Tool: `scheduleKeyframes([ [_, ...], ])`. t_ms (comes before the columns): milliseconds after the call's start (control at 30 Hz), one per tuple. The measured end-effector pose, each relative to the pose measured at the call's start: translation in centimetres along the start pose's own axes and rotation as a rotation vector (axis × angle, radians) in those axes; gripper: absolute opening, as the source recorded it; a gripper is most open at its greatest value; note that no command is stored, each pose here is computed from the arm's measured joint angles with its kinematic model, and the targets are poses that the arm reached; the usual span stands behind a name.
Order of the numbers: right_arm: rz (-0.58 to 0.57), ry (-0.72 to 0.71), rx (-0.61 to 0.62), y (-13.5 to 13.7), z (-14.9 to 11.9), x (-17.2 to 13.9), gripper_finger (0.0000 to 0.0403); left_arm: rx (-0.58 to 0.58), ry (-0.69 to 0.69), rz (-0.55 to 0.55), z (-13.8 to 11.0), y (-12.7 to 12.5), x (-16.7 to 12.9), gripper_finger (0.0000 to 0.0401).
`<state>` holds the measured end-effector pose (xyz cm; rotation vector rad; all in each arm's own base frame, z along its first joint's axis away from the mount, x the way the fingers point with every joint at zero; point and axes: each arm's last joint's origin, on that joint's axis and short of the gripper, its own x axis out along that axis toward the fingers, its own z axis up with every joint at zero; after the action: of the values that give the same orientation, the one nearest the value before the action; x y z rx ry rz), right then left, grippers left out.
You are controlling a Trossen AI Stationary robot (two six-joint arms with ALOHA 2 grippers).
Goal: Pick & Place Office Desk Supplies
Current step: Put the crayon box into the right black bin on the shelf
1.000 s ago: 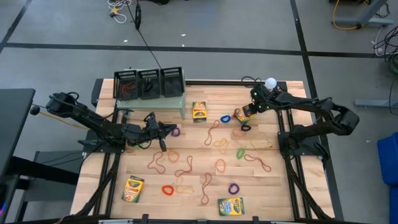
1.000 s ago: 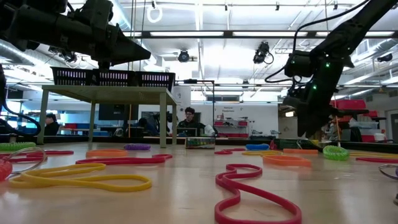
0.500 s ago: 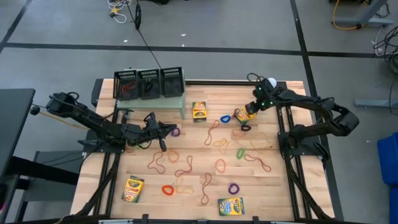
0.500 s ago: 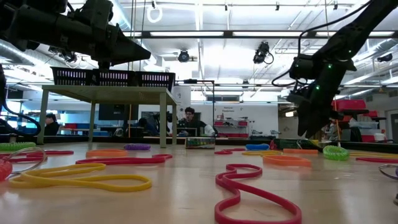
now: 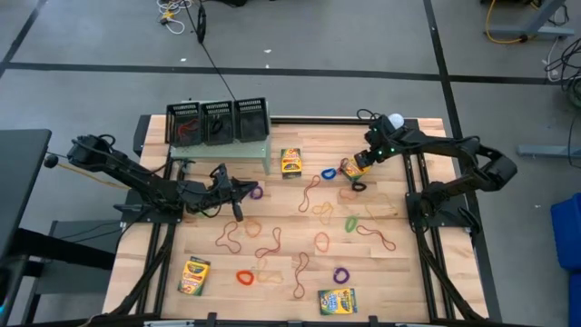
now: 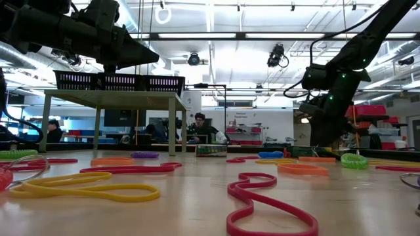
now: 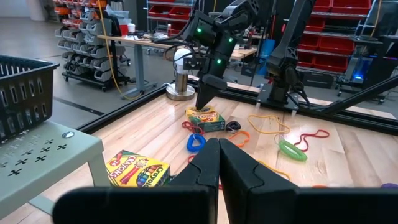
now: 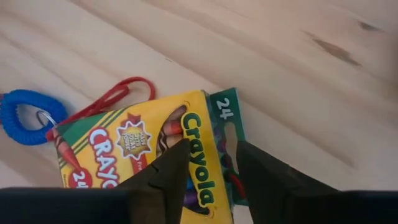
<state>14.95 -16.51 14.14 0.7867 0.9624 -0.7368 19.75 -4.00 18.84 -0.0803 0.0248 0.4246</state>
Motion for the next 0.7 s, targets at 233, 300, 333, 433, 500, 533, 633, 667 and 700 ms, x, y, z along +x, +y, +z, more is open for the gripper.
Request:
scheduleKeyframes([
  [233, 0.017, 0.007, 0.002, 0.08, -0.02, 0.14, 0.0096, 0.0, 0.0, 0.0, 0.0, 0.0, 0.0, 0.001],
  [300, 0.023, 0.015, -0.013, 0.11, -0.09, 0.15, 0.008, 0.0, 0.0, 0.0, 0.0, 0.0, 0.0, 0.001],
  [333, 0.025, 0.016, -0.018, 0.15, -0.11, 0.15, 0.0072, 0.0, 0.0, 0.0, 0.0, 0.0, 0.0, 0.001],
  [433, 0.026, 0.016, -0.036, 0.17, -0.12, 0.13, 0.0047, 0.0, 0.0, 0.0, 0.0, 0.0, 0.0, 0.001],
  [500, 0.027, 0.017, -0.044, 0.19, -0.13, 0.14, 0.003, 0.0, 0.0, 0.0, 0.0, 0.0, 0.0, 0.001],
  [533, 0.027, 0.017, -0.048, 0.19, -0.13, 0.12, 0.0022, 0.0, 0.0, 0.0, 0.0, 0.0, 0.0, 0.001],
  [633, 0.02, 0.005, -0.057, 0.29, -0.21, -0.21, 0.0005, 0.0, 0.0, 0.0, 0.0, 0.0, 0.0, 0.001],
  [667, 0.012, -0.001, -0.061, 0.35, -0.26, -0.42, 0.0005, 0.0, 0.0, 0.0, 0.0, 0.0, 0.0, 0.001],
  [700, 0.009, -0.008, -0.065, 0.44, -0.29, -0.62, 0.0005, 0.0, 0.0, 0.0, 0.0, 0.0, 0.0, 0.001],
])
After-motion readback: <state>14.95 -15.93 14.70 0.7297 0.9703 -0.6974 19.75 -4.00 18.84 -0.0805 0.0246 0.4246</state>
